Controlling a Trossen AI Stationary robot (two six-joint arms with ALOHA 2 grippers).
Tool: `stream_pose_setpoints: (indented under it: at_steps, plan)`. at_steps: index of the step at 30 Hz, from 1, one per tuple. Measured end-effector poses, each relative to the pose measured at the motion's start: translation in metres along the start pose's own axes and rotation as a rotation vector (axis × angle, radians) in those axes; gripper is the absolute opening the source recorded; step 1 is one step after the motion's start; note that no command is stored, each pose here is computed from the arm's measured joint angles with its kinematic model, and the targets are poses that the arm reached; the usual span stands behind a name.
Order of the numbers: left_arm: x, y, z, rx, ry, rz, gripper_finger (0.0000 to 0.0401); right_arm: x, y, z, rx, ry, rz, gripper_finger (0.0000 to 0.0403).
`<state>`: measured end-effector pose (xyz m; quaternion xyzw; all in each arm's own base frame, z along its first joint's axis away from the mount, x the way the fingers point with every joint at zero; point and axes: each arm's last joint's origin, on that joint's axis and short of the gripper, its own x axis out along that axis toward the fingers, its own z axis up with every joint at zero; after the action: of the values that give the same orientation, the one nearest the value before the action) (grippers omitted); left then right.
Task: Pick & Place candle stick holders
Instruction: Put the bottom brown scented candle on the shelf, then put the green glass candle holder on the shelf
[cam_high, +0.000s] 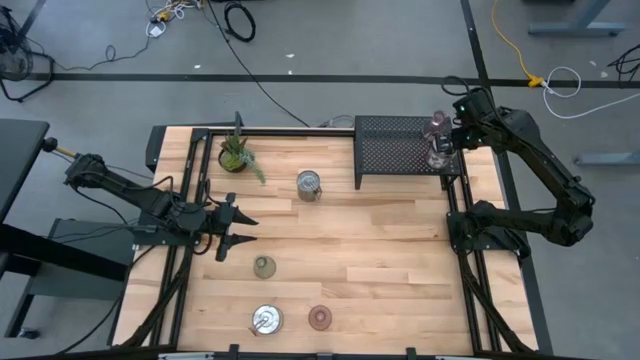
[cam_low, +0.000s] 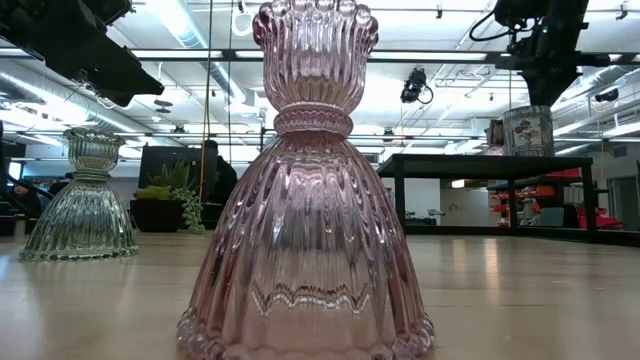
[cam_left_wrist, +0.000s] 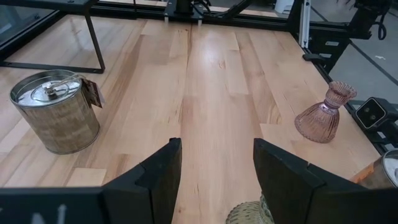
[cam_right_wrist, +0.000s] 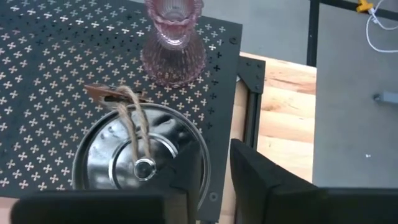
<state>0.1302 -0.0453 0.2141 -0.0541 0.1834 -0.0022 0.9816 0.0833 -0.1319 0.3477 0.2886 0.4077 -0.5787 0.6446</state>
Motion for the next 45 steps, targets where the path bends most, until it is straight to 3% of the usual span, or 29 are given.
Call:
stream_pose_setpoints:
  at_steps: [7,9,18,26,32,36,39,45]
  plan:
    - [0.000,0.000,0.000,0.000,0.000,0.000,0.0202,-0.016,-0.002,0.006,-0.025,-0.038,0.025,0.0106]
    - [0.000,0.000,0.000,0.004,0.000,0.000,0.0202,-0.027,-0.002,0.008,-0.026,-0.059,0.077,0.0102]
    - [0.000,0.000,0.000,0.008,-0.003,0.011,0.0202,-0.057,0.033,-0.024,-0.075,0.136,0.695,0.0065]
    - [0.000,0.000,0.000,0.008,-0.002,0.011,0.0202,-0.090,0.096,-0.068,-0.236,-0.038,1.183,0.0032]
    - [0.000,0.000,0.000,0.008,-0.003,0.011,0.0202,-0.110,0.146,-0.125,-0.404,-0.142,1.540,0.0015]
    - [0.000,0.000,0.000,0.007,-0.005,0.010,0.0202,-0.114,0.162,-0.163,-0.507,-0.219,1.608,0.0007]
    - [0.000,0.000,0.000,0.007,-0.001,-0.005,0.0202,-0.110,0.171,-0.187,-0.545,-0.236,1.588,0.0003]
    - [0.000,-0.004,-0.001,-0.009,0.035,-0.134,0.0202,-0.104,0.185,-0.218,-0.571,-0.237,1.585,0.0007]
